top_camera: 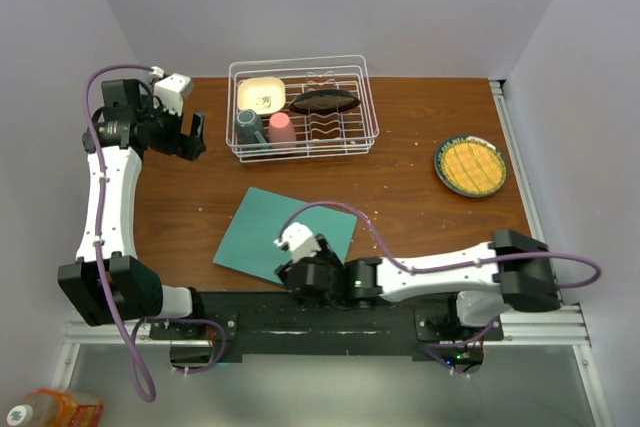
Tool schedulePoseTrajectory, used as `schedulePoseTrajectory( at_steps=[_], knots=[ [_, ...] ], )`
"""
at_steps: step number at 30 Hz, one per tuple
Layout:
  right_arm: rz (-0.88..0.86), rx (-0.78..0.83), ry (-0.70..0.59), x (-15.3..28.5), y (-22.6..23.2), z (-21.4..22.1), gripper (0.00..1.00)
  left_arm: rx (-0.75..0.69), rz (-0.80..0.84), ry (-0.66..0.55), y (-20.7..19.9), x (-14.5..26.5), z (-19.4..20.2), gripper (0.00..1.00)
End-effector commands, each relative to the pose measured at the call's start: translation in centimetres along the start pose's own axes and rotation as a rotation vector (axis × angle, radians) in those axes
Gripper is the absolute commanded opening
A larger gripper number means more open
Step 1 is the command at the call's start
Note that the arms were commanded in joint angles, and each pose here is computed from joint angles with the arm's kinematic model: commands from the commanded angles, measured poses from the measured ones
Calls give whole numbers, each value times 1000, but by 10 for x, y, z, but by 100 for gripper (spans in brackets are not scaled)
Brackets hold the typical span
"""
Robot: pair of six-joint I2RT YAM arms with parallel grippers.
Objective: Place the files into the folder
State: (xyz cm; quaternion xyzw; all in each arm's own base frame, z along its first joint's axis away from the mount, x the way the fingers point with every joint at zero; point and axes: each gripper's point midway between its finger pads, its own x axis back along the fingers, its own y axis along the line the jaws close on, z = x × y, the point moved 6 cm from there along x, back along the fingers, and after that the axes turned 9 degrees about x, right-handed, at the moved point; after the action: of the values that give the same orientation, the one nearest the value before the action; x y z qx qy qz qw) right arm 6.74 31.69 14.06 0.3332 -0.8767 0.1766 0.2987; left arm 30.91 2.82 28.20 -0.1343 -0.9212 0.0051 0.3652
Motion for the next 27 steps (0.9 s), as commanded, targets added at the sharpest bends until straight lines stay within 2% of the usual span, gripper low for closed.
schedulePoseTrajectory(
  at_steps=[1, 3, 5, 10, 17, 21, 24, 27],
  knots=[
    [-90, 313, -160, -21, 33, -56, 78, -16, 17, 1, -2, 3, 0, 100],
    [-106, 395, -150, -42, 45, -56, 79, -17, 14, 4, -1, 4, 0, 100],
    [-151, 387, -179, -54, 56, -72, 79, -16, 7, 4, -1, 6, -1, 100],
    [-224, 426, -230, -89, 84, -76, 79, -25, -27, 0, 1, 13, -3, 100],
    [-224, 510, -226, -139, 108, -75, 78, 3, -25, 2, -1, 17, -7, 100],
    [-134, 413, -210, -170, 88, -82, 76, 7, -15, 4, -2, 16, -7, 100],
    [-51, 277, -194, -188, 57, -90, 72, 7, -11, 5, -2, 14, -7, 100],
    [172, 148, -177, -196, 17, -96, 68, 15, 3, 7, -2, 12, -8, 100]
  ],
)
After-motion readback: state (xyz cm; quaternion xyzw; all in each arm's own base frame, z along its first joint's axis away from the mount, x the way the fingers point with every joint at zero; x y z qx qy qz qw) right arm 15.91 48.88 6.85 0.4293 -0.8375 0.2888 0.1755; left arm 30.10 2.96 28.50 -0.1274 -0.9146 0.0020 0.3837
